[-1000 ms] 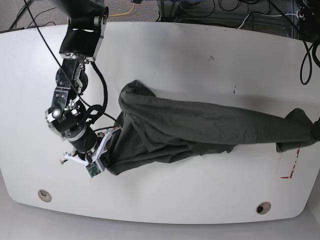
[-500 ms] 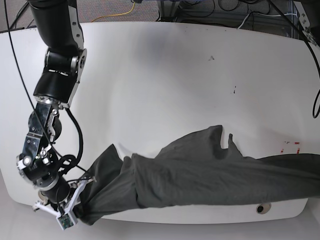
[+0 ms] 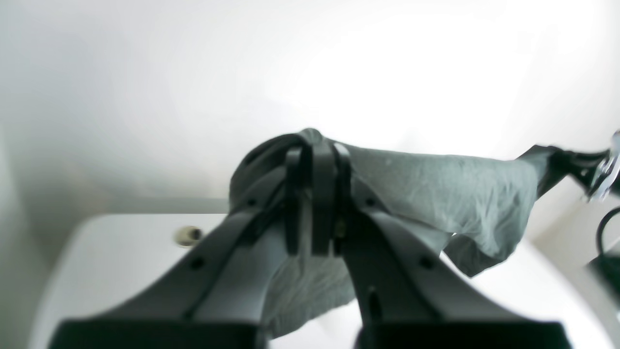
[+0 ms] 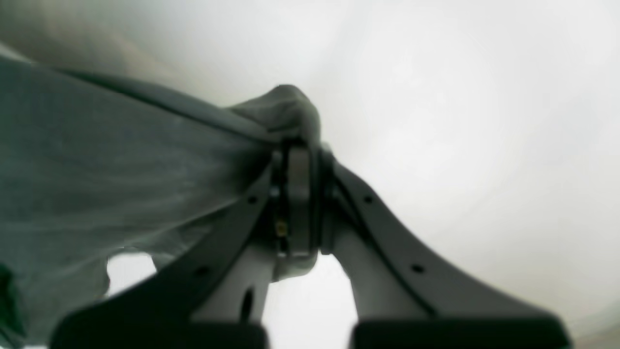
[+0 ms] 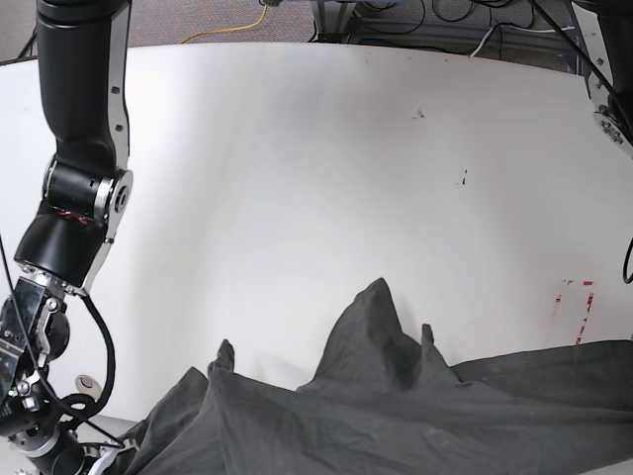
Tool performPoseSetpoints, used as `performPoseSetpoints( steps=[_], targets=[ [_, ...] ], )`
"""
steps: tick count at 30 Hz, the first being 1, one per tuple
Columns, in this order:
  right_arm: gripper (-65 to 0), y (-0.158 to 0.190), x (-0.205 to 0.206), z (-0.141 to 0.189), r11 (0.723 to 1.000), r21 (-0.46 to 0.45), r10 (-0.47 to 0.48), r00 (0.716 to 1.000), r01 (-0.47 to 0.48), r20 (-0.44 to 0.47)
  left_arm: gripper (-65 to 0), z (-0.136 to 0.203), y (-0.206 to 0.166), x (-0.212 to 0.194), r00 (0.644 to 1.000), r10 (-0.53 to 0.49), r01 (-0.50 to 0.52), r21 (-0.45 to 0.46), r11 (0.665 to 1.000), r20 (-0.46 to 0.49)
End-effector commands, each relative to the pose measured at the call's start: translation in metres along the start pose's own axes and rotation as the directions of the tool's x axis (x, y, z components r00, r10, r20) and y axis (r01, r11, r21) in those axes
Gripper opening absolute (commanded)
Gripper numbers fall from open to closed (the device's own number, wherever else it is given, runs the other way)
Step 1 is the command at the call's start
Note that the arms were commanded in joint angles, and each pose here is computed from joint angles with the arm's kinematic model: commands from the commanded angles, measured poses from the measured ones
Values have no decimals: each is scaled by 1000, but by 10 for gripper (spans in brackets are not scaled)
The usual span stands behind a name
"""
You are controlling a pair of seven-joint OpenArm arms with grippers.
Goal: Layout the t-shirt on the table in an organized manner, then fold the t-shirt properly
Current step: 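Sweep the held shirt edge with the right gripper across the table, dragging the shirt, then reach the left gripper to the bunched shirt's free end and grasp it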
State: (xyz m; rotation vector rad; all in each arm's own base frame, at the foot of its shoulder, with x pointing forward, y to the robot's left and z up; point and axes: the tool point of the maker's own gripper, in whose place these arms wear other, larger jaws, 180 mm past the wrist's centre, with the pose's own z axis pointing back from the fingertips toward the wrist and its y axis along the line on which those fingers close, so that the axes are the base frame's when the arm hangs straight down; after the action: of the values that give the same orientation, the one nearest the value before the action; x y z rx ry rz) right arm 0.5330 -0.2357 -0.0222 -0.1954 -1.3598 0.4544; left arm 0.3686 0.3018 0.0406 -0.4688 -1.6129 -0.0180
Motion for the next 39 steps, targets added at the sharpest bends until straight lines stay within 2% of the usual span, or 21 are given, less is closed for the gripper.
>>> performPoseSetpoints(
  steps=[1, 7, 12, 16, 23, 28, 36, 39],
  targets=[
    [-650, -23, 31, 9, 999, -51, 5, 998, -2, 63, -650, 3, 3, 30, 996, -1, 0, 2, 1000, 94],
    [-650, -33, 46, 11, 998, -60, 1, 997, 4, 82, -650, -10, 15, 31, 991, 74, -75, 6, 997, 110],
    [-650, -41, 30, 14, 997, -78, 5, 1000, -4, 12, -650, -21, 19, 21, 992, 98, -99, 9, 995, 73],
    [-650, -31, 0, 12, 998, -63, 1, 998, -5, -61, -650, -31, 21, -3, 992, 124, -124, 9, 992, 6],
    [-650, -1, -49, 22, 997, -45, 54, 991, -60, -121, -650, -22, 40, -55, 979, 177, -170, 70, 983, -99],
    [-650, 35, -93, 31, 997, 2, 78, 981, -79, -176, -650, -10, 51, -94, 959, 223, -206, 114, 972, -175],
    [-650, 63, -141, 44, 999, 16, -24, 975, 28, -221, -650, 10, 55, -157, 904, 348, -318, 152, 936, -248],
    [-650, 71, -154, 46, 999, 30, -30, 969, 39, -245, -603, 17, 55, -180, 881, 381, -344, 174, 923, -282]
  ],
)
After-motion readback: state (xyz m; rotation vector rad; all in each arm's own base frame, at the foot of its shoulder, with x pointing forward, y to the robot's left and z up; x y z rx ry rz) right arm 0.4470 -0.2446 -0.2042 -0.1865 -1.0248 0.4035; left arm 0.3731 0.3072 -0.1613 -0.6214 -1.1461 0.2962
